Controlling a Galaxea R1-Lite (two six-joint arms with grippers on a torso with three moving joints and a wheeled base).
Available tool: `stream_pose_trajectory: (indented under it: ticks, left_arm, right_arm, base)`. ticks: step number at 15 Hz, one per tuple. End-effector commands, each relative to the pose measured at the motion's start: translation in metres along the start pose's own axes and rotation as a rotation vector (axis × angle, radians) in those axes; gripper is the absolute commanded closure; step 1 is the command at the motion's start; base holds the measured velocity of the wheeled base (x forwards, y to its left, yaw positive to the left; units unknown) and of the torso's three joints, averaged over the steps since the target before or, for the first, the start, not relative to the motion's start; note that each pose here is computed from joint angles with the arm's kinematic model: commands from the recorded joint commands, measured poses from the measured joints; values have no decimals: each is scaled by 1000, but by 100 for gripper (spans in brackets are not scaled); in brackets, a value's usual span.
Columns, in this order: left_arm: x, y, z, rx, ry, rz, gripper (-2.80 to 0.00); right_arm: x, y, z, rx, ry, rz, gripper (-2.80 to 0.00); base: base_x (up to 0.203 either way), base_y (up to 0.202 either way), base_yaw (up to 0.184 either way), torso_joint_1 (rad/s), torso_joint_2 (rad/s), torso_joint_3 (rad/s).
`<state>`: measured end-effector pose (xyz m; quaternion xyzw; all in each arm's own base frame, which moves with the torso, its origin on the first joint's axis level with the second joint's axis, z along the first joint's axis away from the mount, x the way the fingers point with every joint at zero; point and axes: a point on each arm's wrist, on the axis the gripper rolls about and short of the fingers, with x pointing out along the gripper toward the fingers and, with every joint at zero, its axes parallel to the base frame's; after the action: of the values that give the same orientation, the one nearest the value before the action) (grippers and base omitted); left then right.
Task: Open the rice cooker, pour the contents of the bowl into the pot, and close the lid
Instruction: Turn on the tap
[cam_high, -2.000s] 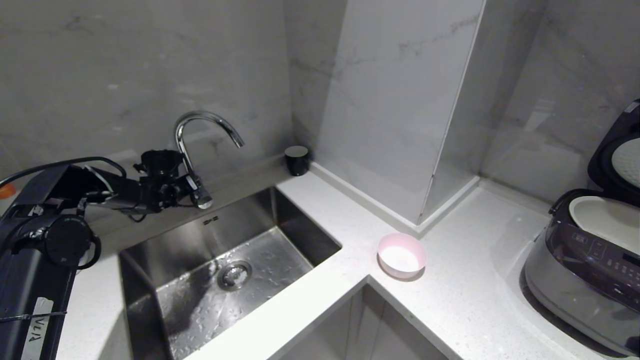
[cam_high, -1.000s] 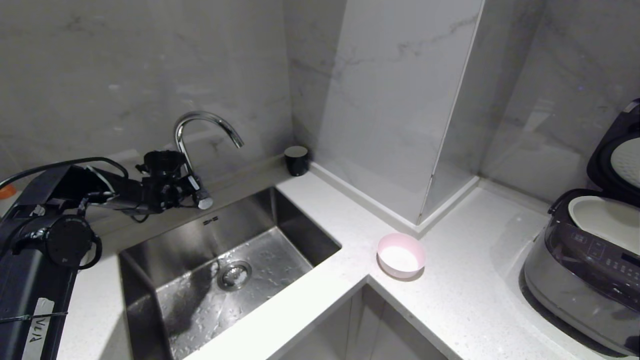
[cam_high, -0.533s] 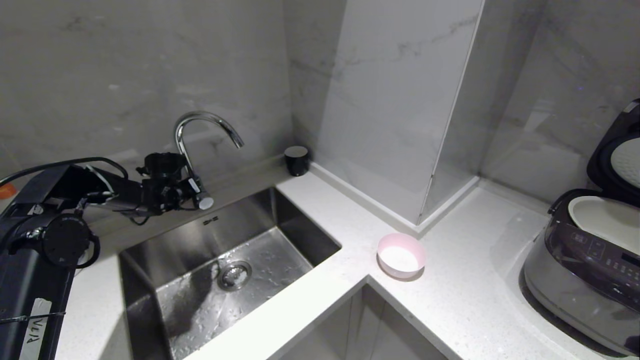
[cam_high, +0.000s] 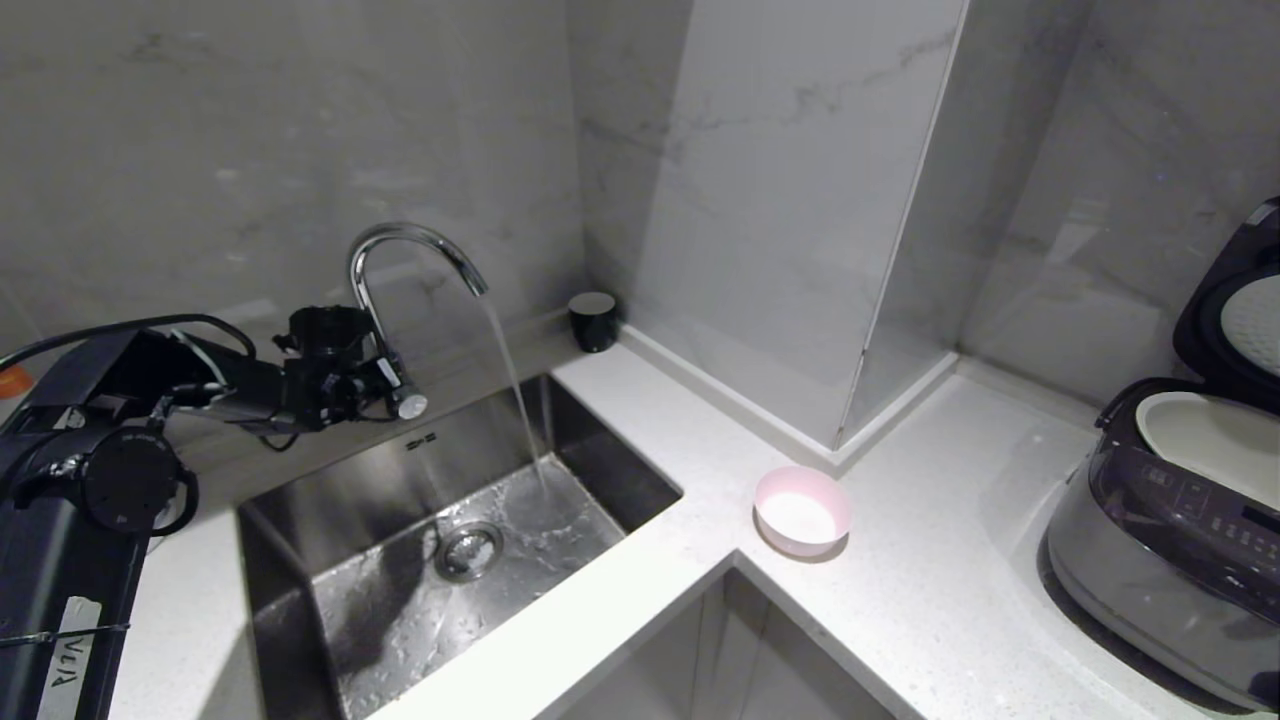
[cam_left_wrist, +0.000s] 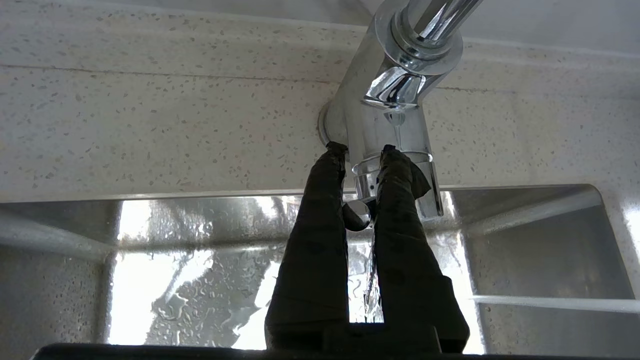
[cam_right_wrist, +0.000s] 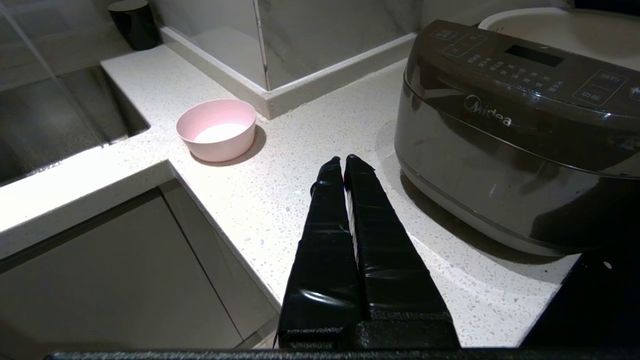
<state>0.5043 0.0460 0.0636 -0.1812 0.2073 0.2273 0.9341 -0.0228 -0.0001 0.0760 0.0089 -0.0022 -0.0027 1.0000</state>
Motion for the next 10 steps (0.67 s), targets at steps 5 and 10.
stream_pose_trajectory:
  ticks: [5,10]
  left_arm:
    - [-1,-2,2,-4,-7,-2,-280]
    - [-3,-4,4,-5,-14,-10,-280]
  right_arm:
    - [0,0,0,-1,0,-1,0]
    - [0,0,0,0,0,-1,0]
  base:
    - [0,0,0,0,0,0]
    - [0,0,0,0,0,0]
